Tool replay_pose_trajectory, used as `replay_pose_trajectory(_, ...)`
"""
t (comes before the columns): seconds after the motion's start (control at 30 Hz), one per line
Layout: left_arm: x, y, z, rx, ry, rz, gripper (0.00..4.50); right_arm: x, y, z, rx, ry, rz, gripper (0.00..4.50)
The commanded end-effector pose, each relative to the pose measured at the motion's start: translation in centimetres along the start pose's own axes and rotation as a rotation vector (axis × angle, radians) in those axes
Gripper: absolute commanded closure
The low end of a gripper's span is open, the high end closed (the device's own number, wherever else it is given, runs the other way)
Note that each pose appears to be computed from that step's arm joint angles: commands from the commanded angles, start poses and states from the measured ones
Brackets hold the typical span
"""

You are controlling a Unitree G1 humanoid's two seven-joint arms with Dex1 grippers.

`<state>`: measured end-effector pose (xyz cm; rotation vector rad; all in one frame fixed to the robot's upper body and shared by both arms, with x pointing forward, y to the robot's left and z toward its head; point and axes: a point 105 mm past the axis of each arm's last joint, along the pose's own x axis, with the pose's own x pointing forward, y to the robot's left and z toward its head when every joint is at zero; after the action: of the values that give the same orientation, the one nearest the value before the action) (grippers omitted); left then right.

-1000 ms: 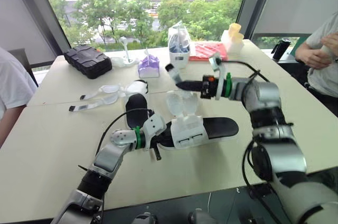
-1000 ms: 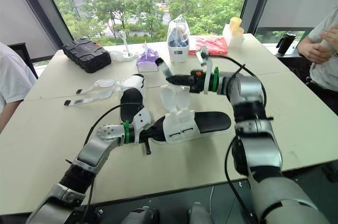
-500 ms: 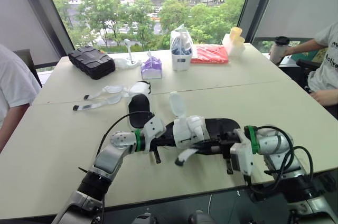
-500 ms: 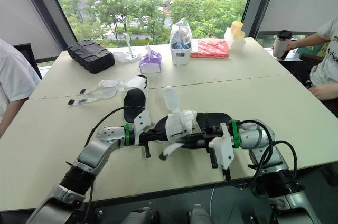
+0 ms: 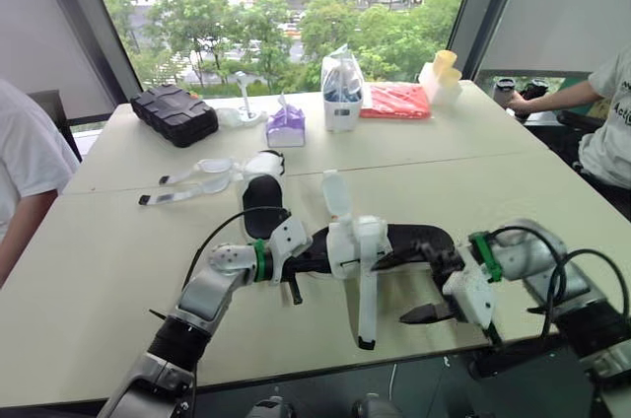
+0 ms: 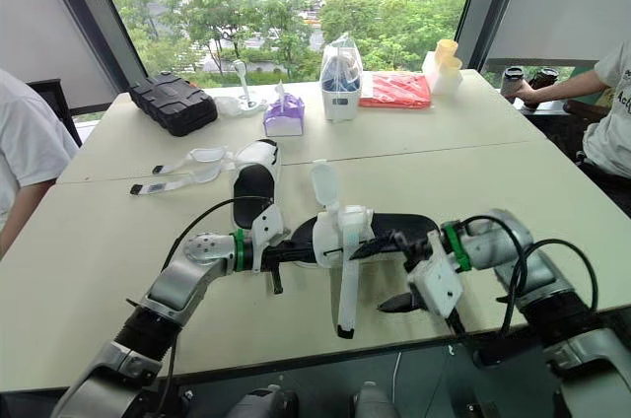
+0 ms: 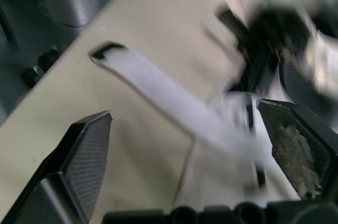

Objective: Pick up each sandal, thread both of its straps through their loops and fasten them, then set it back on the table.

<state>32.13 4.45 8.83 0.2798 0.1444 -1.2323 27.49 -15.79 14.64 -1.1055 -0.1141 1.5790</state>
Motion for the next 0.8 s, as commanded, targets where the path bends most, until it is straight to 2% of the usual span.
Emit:
replay_pose_trajectory(0.03,0.6,-0.4,-0.3,0.004,0.012,-0.020,4.50,-2.3,-2.1,0.9,0.256,-0.022,-0.045,0.03)
replay_pose_trajectory(0.1,0.6,-0.4,-0.3,0.005,0.011,-0.022,4.50,-2.6,-2.2,0.4,0.458,-0.011,-0.051,0.03)
replay_pose_trajectory(0.2,0.7,-0.3,-0.2,0.005,0.010,-0.023,4.50,-2.8,-0.3,0.5,0.760,-0.020,0.060,0.03)
replay_pose_trajectory(0.27,0.8,-0.3,-0.2,0.005,0.009,-0.024,4.50,-2.6,0.4,0.5,0.889,-0.037,0.095,0.03)
replay_pose_trajectory(0.37,0.8,-0.3,-0.3,0.005,0.010,-0.027,4.50,-1.2,0.6,0.1,0.993,-0.066,0.054,0.03)
replay_pose_trajectory(0.5,0.9,-0.4,-0.3,0.003,0.010,-0.029,4.50,0.4,1.7,1.0,1.135,-0.110,0.096,0.03)
replay_pose_trajectory(0.63,0.8,-0.5,-0.3,0.002,0.009,-0.026,4.50,2.3,2.6,0.9,1.120,-0.074,0.101,0.03)
replay_pose_trajectory(0.8,0.9,-0.6,-0.1,0.002,0.007,-0.028,4.50,4.2,2.4,1.0,1.190,-0.116,0.099,0.03)
